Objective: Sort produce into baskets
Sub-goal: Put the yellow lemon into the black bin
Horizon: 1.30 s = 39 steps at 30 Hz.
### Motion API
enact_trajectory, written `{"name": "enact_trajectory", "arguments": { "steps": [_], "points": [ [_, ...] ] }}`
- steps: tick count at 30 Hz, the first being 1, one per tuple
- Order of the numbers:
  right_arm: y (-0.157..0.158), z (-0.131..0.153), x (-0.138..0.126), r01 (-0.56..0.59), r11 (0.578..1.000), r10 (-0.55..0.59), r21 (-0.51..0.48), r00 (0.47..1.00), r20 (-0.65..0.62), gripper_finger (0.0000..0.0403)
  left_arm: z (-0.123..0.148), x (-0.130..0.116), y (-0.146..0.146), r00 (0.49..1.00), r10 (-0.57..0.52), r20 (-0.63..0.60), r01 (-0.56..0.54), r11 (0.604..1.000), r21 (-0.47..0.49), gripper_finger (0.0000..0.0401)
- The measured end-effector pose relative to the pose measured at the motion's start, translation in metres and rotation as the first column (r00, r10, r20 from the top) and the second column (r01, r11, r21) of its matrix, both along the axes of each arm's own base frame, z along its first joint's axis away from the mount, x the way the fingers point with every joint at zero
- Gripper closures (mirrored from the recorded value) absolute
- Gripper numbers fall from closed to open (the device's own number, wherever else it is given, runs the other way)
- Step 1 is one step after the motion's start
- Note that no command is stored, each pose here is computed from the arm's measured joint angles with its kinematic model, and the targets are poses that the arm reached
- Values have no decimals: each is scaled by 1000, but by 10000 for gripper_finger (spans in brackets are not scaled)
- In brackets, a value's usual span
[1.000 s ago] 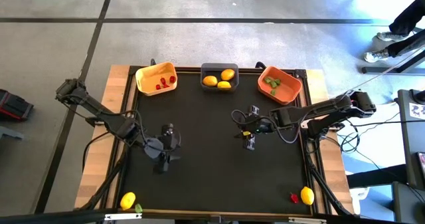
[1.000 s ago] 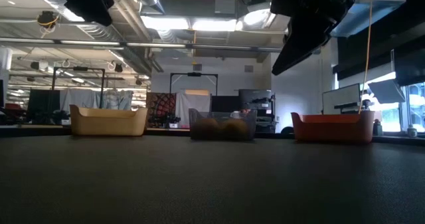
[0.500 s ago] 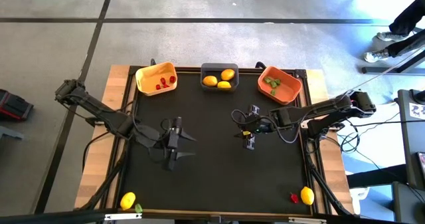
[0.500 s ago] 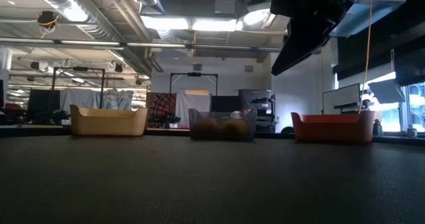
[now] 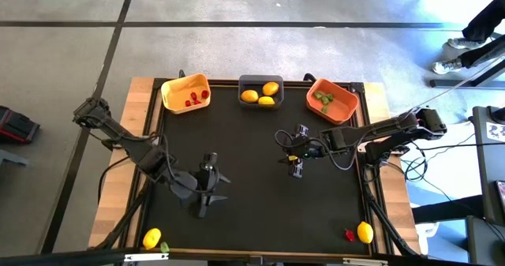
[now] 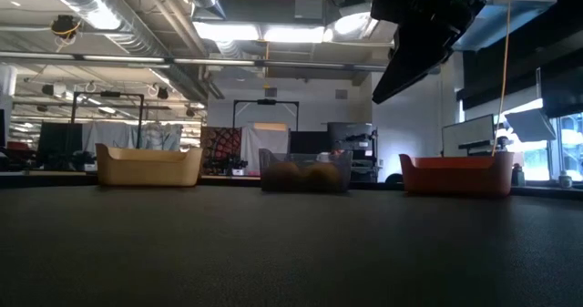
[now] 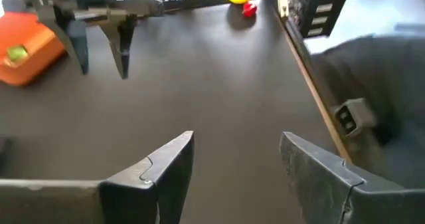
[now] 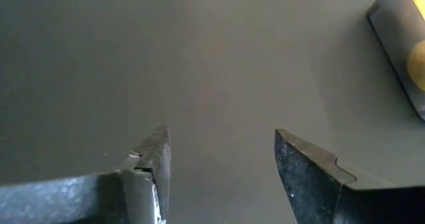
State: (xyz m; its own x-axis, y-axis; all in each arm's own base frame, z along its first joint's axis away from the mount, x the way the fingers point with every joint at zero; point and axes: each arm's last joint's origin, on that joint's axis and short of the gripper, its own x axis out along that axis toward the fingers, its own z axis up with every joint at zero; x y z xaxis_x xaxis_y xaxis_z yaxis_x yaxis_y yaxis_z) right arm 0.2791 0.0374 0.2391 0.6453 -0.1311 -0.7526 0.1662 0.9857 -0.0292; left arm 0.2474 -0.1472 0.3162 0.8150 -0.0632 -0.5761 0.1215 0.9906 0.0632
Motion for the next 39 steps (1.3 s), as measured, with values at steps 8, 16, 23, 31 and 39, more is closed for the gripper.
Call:
{"name": "enact_trajectory", "arguments": {
  "steps": [8,16,23,31,39],
  "points": [
    [0,0,0,-2,1000,2,-1,1000,0,198,-2,-3,-1,999,21,-29,-21,999,-26,182],
    [0,0,0,-4,1000,4,-4,1000,-1,198,-8,-4,8,992,80,-96,-83,996,-19,122],
    [0,0,0,-5,1000,5,-4,1000,1,198,-17,-14,13,964,135,-229,-134,991,18,46],
    [0,0,0,-6,1000,6,-6,1000,1,198,-21,-21,11,934,149,-324,-180,981,-67,13],
    [0,3,3,-18,1000,19,-15,999,33,198,-25,-20,9,906,204,-370,-272,952,-141,13]
  ]
}}
